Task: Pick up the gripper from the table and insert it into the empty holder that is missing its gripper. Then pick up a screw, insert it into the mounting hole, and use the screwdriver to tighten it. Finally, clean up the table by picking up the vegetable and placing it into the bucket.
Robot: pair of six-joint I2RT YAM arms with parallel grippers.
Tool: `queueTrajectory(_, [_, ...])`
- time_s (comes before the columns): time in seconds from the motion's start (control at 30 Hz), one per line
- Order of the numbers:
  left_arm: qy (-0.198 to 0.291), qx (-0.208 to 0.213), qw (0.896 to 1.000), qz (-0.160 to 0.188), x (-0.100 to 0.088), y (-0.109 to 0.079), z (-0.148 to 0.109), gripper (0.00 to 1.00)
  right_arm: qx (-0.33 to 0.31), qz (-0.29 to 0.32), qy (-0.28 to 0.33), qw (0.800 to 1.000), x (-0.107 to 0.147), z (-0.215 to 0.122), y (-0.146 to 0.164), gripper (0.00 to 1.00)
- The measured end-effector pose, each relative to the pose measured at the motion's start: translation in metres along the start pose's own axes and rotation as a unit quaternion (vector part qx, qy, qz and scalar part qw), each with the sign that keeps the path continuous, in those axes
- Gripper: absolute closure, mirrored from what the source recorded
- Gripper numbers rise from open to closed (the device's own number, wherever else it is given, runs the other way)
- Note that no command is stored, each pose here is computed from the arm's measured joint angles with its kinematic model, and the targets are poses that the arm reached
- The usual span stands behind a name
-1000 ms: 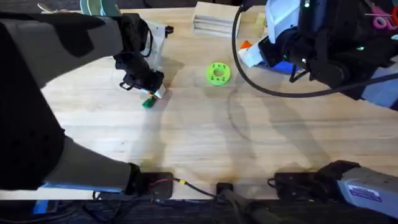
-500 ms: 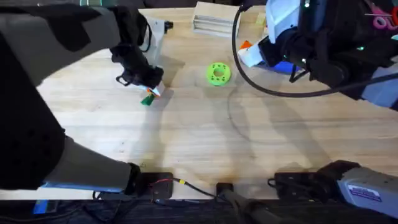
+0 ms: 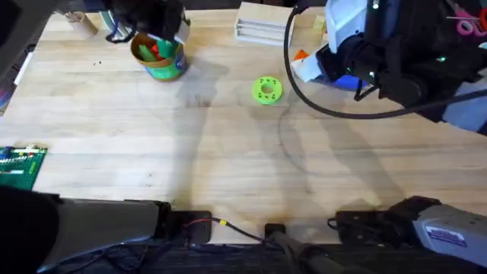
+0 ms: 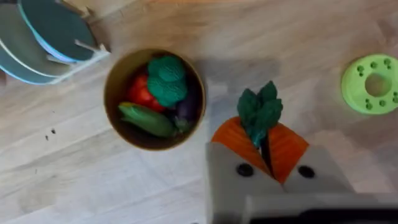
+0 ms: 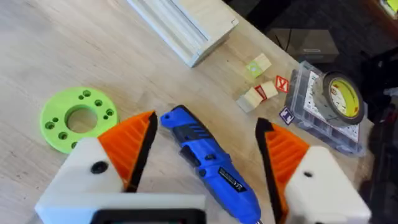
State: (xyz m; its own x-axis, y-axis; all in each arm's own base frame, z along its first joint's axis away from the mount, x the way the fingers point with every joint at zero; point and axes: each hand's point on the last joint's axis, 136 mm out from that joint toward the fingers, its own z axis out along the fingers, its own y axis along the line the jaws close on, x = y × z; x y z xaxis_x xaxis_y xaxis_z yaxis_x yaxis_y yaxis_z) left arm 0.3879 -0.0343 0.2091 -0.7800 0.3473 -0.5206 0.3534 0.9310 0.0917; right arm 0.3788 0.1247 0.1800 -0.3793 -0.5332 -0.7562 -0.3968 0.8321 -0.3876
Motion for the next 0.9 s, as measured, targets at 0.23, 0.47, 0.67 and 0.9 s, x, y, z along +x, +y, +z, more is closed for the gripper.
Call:
queueTrajectory(0.23, [-0.061,-0.030,0.997,-0.046,-0.024,0.025,-0.012,0.989,-0.002,-0.001,0.004,1.000,0.002,0.000,0.001,0.010])
queueTrajectory(0.47, [-0.110,-0.054,0.982,-0.144,-0.040,0.053,-0.018,0.990,-0.005,-0.003,0.013,1.000,0.006,0.000,0.002,0.010])
queueTrajectory(0.67, [-0.122,-0.092,0.959,-0.239,-0.037,0.077,-0.022,0.990,-0.005,-0.003,0.013,1.000,0.006,0.000,0.002,0.010])
queueTrajectory(0.9, [-0.097,-0.110,0.948,-0.284,-0.028,0.088,0.000,0.990,-0.005,-0.003,0.013,1.000,0.006,0.000,0.002,0.010])
